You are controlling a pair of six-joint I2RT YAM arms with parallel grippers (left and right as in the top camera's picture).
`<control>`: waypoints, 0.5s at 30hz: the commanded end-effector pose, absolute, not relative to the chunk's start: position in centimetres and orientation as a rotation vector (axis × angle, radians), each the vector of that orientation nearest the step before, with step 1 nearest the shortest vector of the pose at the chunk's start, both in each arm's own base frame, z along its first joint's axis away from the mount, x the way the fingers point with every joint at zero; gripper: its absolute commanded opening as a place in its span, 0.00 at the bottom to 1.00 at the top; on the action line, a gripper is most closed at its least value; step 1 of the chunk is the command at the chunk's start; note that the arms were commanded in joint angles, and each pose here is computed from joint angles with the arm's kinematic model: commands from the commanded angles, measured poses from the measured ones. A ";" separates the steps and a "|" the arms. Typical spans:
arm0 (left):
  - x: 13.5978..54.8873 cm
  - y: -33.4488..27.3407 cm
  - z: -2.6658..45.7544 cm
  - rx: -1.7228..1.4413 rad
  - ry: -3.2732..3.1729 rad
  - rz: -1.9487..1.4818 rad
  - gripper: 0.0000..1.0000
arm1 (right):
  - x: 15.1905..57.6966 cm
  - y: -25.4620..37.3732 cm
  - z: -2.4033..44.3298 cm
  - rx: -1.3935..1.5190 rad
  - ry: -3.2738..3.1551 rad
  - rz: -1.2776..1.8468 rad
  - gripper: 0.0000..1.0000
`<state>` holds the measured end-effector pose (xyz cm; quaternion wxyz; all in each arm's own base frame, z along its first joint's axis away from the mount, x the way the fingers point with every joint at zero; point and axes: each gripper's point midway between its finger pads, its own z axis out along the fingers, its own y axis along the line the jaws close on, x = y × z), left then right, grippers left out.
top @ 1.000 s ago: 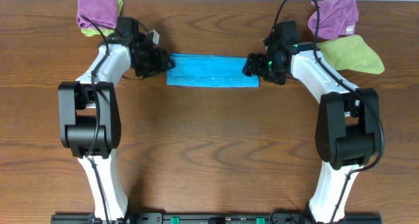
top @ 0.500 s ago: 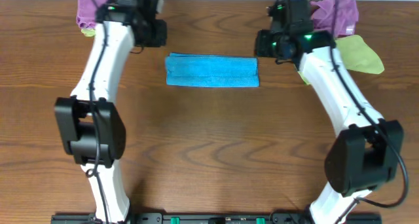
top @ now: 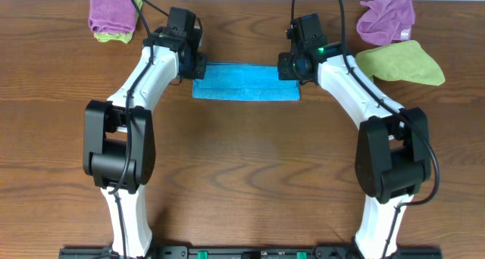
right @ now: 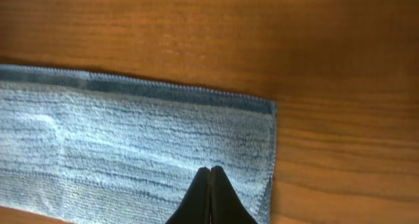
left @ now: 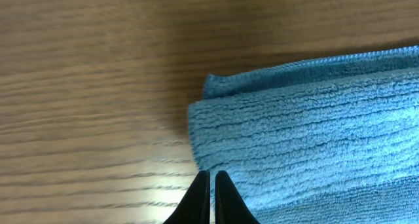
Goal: Fold the cloth
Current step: 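Grasp the folded blue strip's left and right ends with both grippers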
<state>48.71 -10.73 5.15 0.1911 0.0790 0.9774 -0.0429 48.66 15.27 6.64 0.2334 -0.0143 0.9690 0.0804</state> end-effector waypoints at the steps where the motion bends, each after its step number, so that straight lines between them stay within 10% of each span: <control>1: 47.9 -11.7 3.7 0.189 2.774 -0.211 0.06 | 49.1 15.0 7.1 -0.042 2.639 0.201 0.01; 15: 47.8 -12.3 1.4 0.160 2.764 -0.271 0.06 | 49.0 15.0 6.6 -0.042 2.650 0.199 0.01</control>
